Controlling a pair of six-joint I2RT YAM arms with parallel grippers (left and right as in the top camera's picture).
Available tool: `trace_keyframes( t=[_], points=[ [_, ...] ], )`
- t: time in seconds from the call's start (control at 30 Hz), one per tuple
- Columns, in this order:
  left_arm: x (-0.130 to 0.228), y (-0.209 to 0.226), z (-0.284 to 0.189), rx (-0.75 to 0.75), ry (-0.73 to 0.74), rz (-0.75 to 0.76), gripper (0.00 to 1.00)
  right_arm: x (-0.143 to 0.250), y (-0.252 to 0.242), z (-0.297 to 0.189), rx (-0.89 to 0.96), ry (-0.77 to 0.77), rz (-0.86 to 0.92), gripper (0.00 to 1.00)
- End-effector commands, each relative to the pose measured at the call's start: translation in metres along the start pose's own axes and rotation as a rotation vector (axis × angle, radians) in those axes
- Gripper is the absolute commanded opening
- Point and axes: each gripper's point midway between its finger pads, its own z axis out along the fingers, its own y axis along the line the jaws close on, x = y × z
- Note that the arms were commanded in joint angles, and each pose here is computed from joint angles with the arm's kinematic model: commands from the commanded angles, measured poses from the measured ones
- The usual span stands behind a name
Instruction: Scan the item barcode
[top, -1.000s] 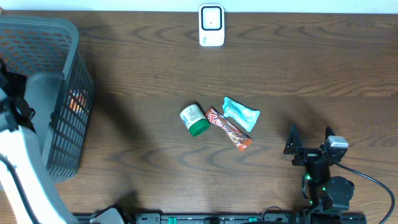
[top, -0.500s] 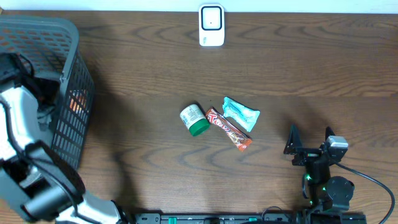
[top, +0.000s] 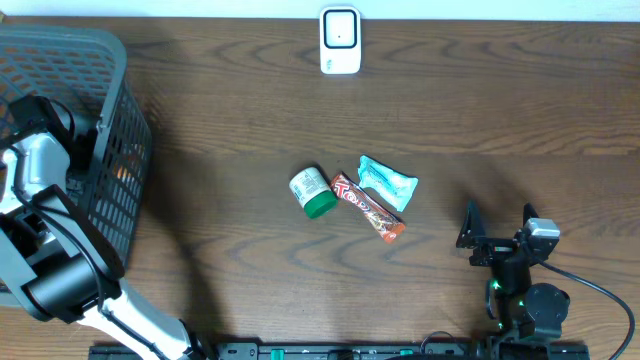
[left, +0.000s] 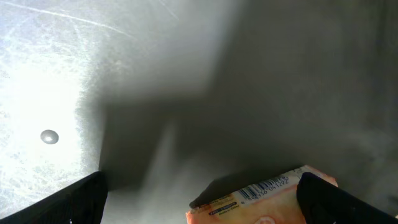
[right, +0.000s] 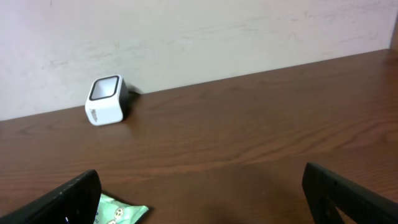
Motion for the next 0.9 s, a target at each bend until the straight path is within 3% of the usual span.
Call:
trace_keyframes(
  t=[0.0, 0.33, 0.57, 0.67, 0.87],
  points=[
    [0.009, 0.0, 0.006, 0.009, 0.055, 0.055, 0.98, 0.001, 0.001, 0.0, -0.005, 0.001, -0.011, 0.99],
    [0.029, -0.016, 0.002, 0.113, 0.159, 0.079, 0.99, 0.001, 0.001, 0.0, -0.005, 0.001, -0.011, 0.99],
    [0.011, -0.032, -0.023, 0.178, 0.065, 0.116, 0.98, 0.001, 0.001, 0.0, -0.005, 0.001, -0.012, 0.99],
    [0.004, -0.042, -0.04, 0.216, 0.006, 0.198, 0.98, 0.001, 0.001, 0.0, -0.005, 0.001, -0.011, 0.99],
    [0.017, -0.047, -0.042, 0.211, 0.019, 0.324, 0.98, 0.001, 0.001, 0.0, -0.005, 0.001, -0.011, 0.99]
  ],
)
